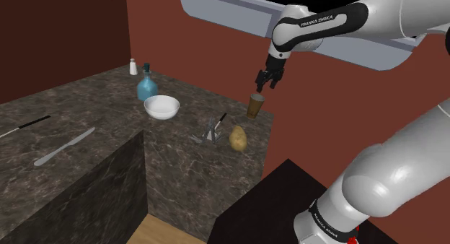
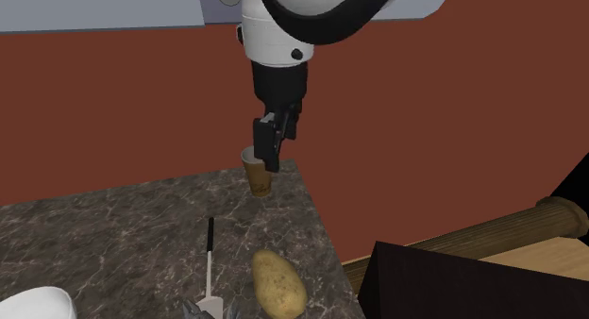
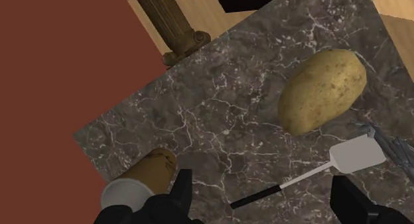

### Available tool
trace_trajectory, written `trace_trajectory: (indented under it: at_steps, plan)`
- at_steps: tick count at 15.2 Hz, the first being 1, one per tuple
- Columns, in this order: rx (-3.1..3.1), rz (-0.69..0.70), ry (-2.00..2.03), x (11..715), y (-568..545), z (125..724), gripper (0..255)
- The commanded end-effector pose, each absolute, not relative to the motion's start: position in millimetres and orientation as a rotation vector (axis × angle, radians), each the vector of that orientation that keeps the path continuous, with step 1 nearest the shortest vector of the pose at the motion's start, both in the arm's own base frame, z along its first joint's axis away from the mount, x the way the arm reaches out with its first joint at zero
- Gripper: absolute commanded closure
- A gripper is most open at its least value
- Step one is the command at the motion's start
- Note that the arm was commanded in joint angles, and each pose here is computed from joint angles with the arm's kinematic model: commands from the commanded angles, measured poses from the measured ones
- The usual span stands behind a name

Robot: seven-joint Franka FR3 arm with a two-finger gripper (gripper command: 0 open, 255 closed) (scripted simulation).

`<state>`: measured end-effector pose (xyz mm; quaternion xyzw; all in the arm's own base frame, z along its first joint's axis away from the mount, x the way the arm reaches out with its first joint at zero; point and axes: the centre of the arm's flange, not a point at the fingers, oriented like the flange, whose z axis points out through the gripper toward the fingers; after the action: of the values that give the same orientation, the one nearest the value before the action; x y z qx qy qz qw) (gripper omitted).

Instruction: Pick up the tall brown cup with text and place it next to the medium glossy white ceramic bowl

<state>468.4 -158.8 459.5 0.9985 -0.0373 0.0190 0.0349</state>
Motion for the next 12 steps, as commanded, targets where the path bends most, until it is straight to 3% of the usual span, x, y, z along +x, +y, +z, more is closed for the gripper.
trace_trajectory:
  at_steps: [1, 12]
  plan:
    - [3.063, 0.051, -0.113, 486.7, -172.4, 441.3, 0]
    - [3.037, 0.012, -0.110, 572.9, -254.6, 357.9, 0]
